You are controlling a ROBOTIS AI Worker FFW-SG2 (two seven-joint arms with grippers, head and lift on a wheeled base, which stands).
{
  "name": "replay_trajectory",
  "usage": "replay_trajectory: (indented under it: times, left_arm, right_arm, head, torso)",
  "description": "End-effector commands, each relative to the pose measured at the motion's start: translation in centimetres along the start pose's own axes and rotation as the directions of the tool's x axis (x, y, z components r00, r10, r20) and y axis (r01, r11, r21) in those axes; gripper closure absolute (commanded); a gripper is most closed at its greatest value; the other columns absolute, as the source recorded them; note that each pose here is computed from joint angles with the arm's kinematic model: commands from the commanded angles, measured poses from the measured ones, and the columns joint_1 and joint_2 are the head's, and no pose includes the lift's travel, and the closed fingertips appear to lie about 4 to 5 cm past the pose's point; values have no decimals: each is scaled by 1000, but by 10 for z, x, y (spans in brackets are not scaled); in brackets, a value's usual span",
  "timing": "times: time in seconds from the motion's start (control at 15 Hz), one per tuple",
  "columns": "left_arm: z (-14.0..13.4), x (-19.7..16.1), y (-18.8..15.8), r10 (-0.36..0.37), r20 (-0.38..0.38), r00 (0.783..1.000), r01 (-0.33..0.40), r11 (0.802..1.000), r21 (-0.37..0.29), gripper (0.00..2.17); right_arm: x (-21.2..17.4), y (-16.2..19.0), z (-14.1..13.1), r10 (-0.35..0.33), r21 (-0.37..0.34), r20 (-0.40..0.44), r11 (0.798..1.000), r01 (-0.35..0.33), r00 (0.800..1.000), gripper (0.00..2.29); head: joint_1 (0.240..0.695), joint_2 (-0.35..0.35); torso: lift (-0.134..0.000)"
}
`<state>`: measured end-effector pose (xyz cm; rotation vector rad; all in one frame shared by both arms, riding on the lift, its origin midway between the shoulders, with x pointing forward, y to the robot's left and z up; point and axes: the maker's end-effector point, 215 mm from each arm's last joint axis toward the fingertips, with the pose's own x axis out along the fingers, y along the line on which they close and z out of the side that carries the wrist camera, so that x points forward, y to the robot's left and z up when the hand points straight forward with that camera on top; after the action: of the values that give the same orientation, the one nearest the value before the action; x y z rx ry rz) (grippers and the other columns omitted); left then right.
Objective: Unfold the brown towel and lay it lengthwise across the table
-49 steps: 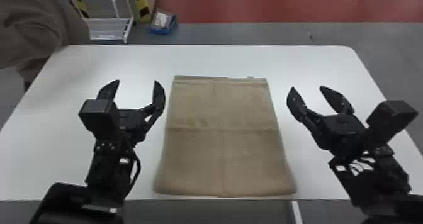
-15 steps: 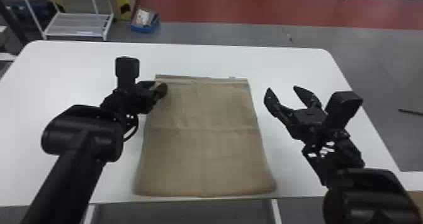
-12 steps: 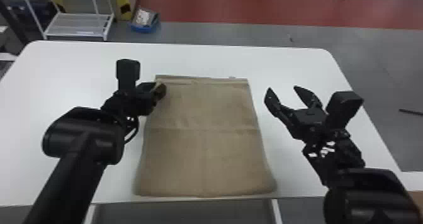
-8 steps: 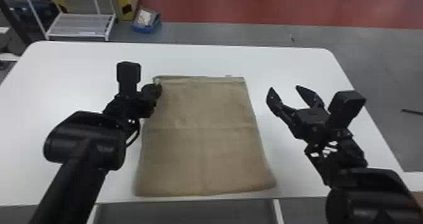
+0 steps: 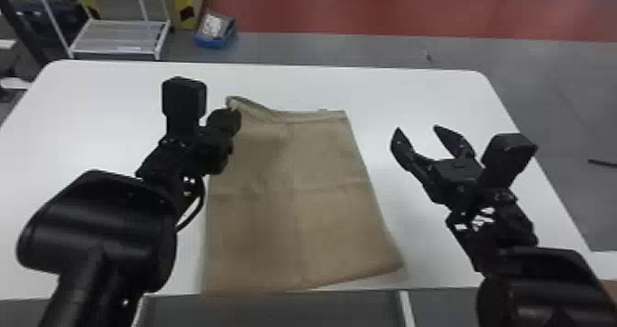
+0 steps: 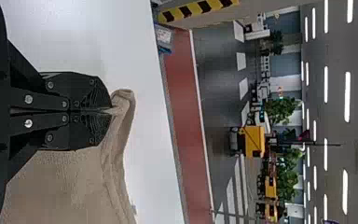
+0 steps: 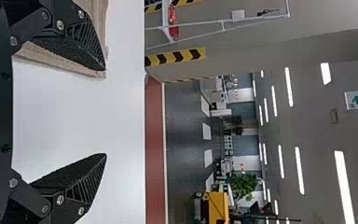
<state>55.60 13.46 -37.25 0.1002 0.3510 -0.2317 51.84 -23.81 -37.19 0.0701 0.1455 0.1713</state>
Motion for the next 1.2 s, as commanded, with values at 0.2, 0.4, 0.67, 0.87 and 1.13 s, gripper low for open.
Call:
replay_trajectory:
  times: [0.2,0.4,0.67,0.87,1.13]
  left_arm:
    - [1,-28,-116,-189,-66,980,190,982,13,1420]
    - [-15,-28,-163,-258,-100,961,260,965,13,1268]
    - [-38,-35,-175,-313,-149,938,312,950,-36,427]
    - [-51,-41,-157,-277,-187,943,276,961,-34,147]
    - [-48,-40,-116,-208,-153,966,201,978,-59,154]
  right_arm:
    - [-23,-49,-1,-95,26,19,995,95,995,255]
    - [-31,-69,-4,-133,46,9,990,133,991,255]
    - [-31,-68,-11,-131,56,-7,990,131,991,255]
    - [-26,-52,-16,-103,62,-16,993,104,995,255]
    - [-23,-30,-28,-68,59,-36,996,70,997,255]
  head:
    - [695,-175]
    - [695,-269]
    - [695,-350]
    - [695,-350]
    - [695,-302]
  torso:
    - [-122]
    - [-122]
    - [-122]
    - [-122]
    - [-122]
